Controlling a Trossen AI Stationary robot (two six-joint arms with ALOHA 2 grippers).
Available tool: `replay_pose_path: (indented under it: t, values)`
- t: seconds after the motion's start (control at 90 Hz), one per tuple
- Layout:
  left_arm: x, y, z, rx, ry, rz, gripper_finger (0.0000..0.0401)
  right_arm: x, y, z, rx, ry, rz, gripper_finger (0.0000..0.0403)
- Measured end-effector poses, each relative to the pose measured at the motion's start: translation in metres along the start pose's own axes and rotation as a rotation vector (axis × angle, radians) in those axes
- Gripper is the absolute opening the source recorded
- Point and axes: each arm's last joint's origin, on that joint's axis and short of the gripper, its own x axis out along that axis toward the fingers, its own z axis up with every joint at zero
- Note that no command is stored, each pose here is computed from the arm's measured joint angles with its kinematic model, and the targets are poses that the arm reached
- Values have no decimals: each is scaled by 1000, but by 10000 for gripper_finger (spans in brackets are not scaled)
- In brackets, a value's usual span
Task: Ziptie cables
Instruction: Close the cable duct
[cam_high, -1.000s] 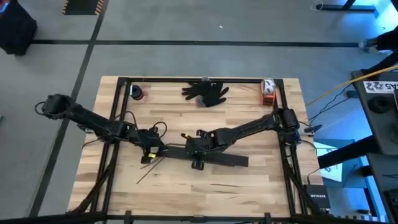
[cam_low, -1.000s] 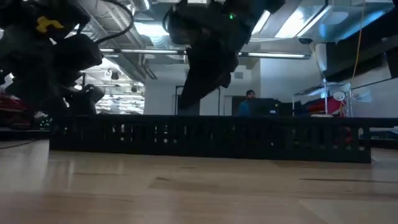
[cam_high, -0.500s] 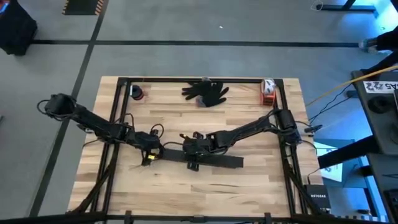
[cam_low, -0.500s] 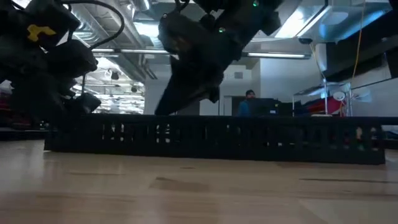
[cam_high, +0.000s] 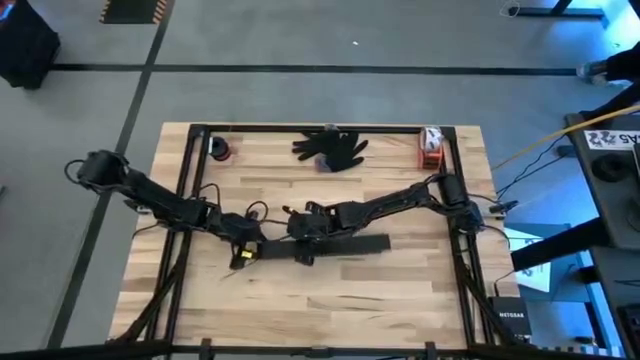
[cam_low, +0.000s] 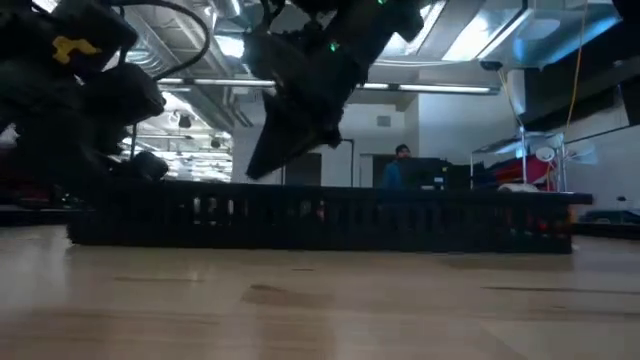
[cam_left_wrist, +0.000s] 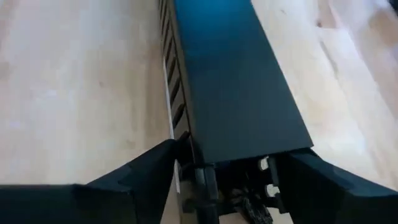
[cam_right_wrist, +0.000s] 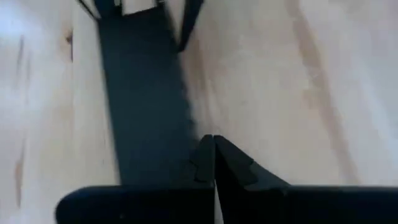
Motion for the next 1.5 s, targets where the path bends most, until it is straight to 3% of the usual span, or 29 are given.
replay_pose_path:
  t: [0.222, 0.467, 0.656, 0.867, 1.167, 1.344, 1.5]
  values:
    - [-18, -3, 13, 11, 107, 28, 268, -17, 1, 1, -40, 80, 7, 0]
    - [-23, -4, 19, 23, 51, 53, 269, -17, 22, 5, -22, 1, 153, 0]
    - [-21, -3, 21, 1, 34, 66, 269, -2, 37, 1, -2, -59, 132, 0]
    - [-21, 0, 20, -5, 38, 86, 269, 22, 35, -11, 1, 11, 94, 0]
    - [-42, -2, 28, -68, 238, 146, 269, 34, 32, -24, 0, 62, 81, 0]
    - [-59, -11, 40, -43, 161, 114, 269, 29, 32, -18, -6, 50, 77, 0]
    - [-50, -10, 19, 40, 92, 110, 269, 23, 33, -12, -14, 35, 48, 0]
